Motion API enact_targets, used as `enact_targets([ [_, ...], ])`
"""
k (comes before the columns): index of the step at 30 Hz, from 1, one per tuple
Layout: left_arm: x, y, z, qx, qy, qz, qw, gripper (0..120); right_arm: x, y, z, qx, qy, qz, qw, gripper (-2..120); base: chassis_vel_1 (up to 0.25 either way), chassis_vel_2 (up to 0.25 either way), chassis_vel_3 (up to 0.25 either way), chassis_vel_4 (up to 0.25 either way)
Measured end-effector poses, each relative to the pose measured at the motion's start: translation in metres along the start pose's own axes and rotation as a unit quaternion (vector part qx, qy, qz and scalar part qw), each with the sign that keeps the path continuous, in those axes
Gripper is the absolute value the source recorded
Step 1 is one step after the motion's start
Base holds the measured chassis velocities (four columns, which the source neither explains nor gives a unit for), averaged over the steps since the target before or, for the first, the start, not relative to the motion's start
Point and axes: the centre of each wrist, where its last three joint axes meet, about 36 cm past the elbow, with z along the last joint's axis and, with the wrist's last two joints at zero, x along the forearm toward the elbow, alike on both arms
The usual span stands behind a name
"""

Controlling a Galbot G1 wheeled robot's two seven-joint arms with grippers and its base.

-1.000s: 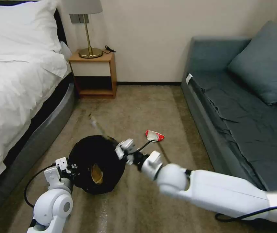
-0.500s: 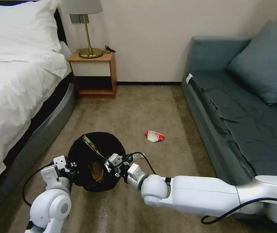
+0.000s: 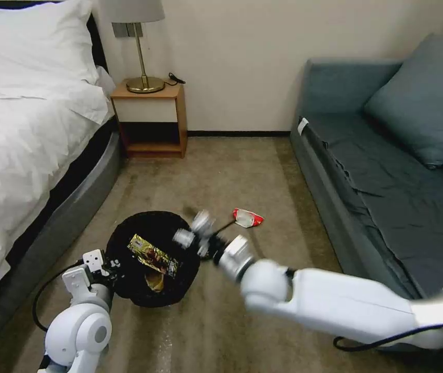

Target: Pick up the trash bin, then pick up the garbage on the floor and place it into the trash bin.

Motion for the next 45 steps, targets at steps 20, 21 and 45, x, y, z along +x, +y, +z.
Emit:
enact_targets([
  [20,-0.001,0.002,0.002,0.003,-0.009,-0.003,1.0,3,0.15,-0.034,-0.034,0.086,-0.043,0.326,0.941,100,0.0,0.0,0.0,0.0],
  [21,-0.001,0.002,0.002,0.002,-0.009,-0.002,1.0,3,0.159,-0.026,-0.028,0.084,-0.032,0.34,0.936,100,0.0,0.0,0.0,0.0],
  [45,-0.001,0.003,-0.004,0.006,-0.017,0.005,0.9998,3,0.188,0.052,0.025,0.038,-0.005,0.366,0.93,100,-0.003,0.002,0.001,-0.002],
])
